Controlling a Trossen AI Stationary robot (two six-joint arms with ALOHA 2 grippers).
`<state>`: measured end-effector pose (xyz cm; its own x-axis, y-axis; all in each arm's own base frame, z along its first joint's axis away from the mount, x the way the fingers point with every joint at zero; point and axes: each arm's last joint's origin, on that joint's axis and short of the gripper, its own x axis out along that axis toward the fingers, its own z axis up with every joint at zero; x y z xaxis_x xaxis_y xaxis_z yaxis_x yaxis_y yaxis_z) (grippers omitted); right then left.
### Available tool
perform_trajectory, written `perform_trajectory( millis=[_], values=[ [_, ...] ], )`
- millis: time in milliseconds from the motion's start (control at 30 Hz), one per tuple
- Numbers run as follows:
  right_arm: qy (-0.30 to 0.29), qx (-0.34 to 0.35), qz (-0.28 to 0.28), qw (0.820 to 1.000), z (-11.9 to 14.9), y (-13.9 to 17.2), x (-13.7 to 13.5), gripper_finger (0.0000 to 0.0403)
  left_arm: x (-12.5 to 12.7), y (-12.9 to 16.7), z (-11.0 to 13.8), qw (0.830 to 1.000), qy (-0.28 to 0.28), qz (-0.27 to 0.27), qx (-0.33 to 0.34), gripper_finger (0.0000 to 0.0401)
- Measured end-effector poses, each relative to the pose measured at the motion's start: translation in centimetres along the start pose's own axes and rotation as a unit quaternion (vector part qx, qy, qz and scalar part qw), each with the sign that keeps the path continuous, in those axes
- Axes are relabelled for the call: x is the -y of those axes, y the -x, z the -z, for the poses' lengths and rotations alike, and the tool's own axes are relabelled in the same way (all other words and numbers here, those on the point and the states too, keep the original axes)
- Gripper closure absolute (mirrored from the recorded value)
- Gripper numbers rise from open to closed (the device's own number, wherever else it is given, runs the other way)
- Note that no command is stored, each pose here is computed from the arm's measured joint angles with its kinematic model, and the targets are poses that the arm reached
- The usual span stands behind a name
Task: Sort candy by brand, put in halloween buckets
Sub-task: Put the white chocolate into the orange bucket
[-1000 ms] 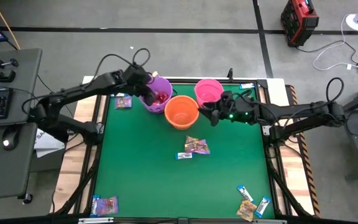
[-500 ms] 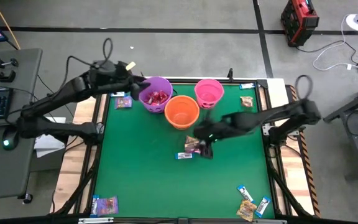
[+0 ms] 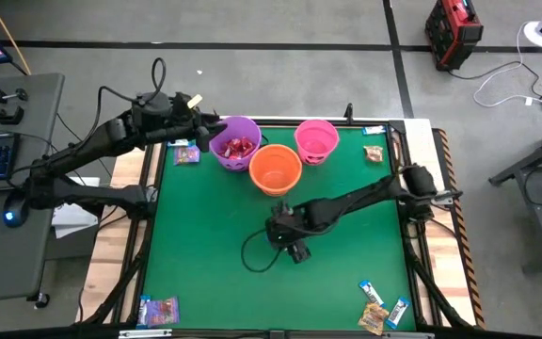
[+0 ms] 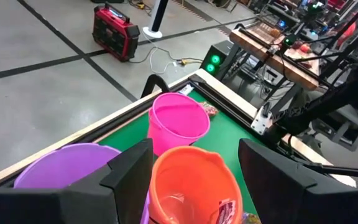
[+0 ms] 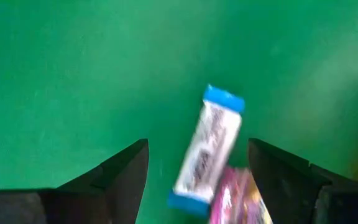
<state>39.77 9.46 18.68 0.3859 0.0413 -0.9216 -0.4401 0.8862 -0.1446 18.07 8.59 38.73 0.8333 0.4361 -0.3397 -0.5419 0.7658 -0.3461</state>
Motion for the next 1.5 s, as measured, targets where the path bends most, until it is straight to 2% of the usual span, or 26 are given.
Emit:
perform_trajectory(
  millis=[167, 300, 533, 667, 767, 900, 1033, 1167, 1333, 1500],
  values=[
    [-0.004, -0.009, -0.012, 1.0, -0.1, -2.7, 0.2, 0.0138, 0.0, 0.0, 0.0, 1.0, 0.0, 0.0, 0.0, 0.0174],
    [-0.042, -0.02, -0.012, 0.999, 0.3, -3.9, 0.7, 0.0138, 0.1, 0.2, -0.1, 1.0, 0.0, 0.006, 0.003, 0.0174],
    [-0.078, -0.022, -0.016, 0.997, 0.7, -3.9, 1.9, 0.0138, 1.0, 1.3, -1.2, 0.996, -0.009, 0.051, 0.071, 0.0174],
    [-0.096, -0.026, -0.023, 0.995, 1.1, -4.1, 2.3, 0.0152, 1.7, 2.4, -2.1, 0.987, -0.006, 0.106, 0.119, 0.0174],
    [-0.099, -0.025, -0.023, 0.995, 1.1, -4.1, 2.5, 0.0183, 2.5, 3.9, -2.9, 0.973, -0.008, 0.163, 0.163, 0.0174],
    [-0.101, -0.027, -0.029, 0.994, 1.2, -4.5, 2.5, 0.0254, 3.3, 6.0, -3.8, 0.951, -0.01, 0.212, 0.227, 0.0174],
    [-0.115, -0.028, -0.055, 0.991, 1.3, -4.9, 2.4, 0.0329, 3.6, 8.1, -4.3, 0.931, -0.009, 0.243, 0.272, 0.0174],
    [-0.108, -0.023, -0.059, 0.992, 1.0, -5.0, 2.0, 0.0379, 3.6, 9.4, -4.3, 0.922, -0.008, 0.257, 0.291, 0.0174],
    [-0.094, -0.012, -0.057, 0.994, -0.3, -3.0, 2.5, 0.0396, 3.5, 10.2, -4.3, 0.917, -0.007, 0.262, 0.299, 0.0174],
    [-0.044, 0.029, 0.006, 0.999, -2.8, 3.5, 4.4, 0.04, 3.5, 10.4, -4.3, 0.917, -0.02, 0.257, 0.304, 0.0174]
  ],
)
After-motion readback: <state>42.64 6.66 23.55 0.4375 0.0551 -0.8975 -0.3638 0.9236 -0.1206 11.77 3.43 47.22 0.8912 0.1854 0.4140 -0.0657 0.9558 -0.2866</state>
